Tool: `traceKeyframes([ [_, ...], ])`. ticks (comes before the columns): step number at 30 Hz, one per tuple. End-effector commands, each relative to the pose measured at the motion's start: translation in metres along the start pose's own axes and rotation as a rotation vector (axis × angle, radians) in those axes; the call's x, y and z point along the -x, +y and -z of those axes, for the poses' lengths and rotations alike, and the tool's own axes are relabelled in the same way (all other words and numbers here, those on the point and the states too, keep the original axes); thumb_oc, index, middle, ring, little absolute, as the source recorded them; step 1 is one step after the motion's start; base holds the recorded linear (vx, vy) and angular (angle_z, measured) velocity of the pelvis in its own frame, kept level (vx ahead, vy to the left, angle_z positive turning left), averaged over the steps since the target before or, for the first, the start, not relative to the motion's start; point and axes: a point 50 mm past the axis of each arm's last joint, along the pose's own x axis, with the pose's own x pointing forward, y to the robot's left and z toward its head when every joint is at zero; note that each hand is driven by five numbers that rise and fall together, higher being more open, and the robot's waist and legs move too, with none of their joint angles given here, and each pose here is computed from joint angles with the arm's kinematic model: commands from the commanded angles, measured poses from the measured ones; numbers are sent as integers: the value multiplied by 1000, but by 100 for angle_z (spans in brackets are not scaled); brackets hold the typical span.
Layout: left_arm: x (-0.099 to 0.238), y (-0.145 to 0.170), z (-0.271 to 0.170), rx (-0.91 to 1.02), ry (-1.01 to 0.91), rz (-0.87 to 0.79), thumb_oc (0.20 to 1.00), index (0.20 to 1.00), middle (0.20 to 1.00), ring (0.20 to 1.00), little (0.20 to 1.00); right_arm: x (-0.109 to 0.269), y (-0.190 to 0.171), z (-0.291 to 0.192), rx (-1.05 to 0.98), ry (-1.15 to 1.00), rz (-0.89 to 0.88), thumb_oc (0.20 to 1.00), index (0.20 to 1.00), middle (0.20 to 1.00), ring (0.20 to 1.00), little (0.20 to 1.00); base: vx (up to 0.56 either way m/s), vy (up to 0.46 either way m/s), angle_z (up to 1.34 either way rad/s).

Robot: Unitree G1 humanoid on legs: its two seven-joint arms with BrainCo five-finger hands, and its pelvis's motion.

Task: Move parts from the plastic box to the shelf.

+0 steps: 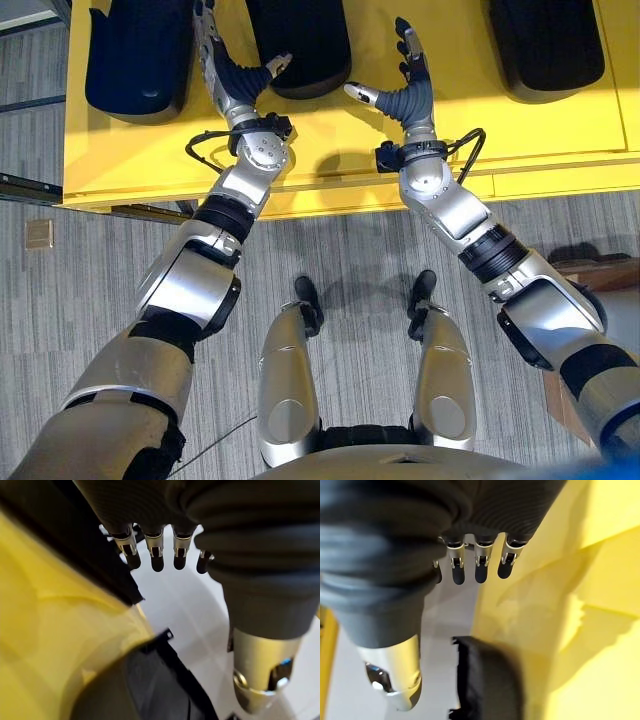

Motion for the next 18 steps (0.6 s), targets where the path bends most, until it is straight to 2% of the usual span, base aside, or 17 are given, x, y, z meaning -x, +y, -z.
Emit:
traceKeyframes([
  [1,-12,-1,-31,89,-91,-23,1000,1000,1000,1000,1000,-13,7,-36,-54,-125,-12,1000,1000,1000,1000,1000,-1,12,-5],
  [18,-6,-12,-24,162,50,31,1000,1000,1000,1000,1000,-17,23,-49,-59,-145,-173,1000,1000,1000,1000,1000,3,0,2],
])
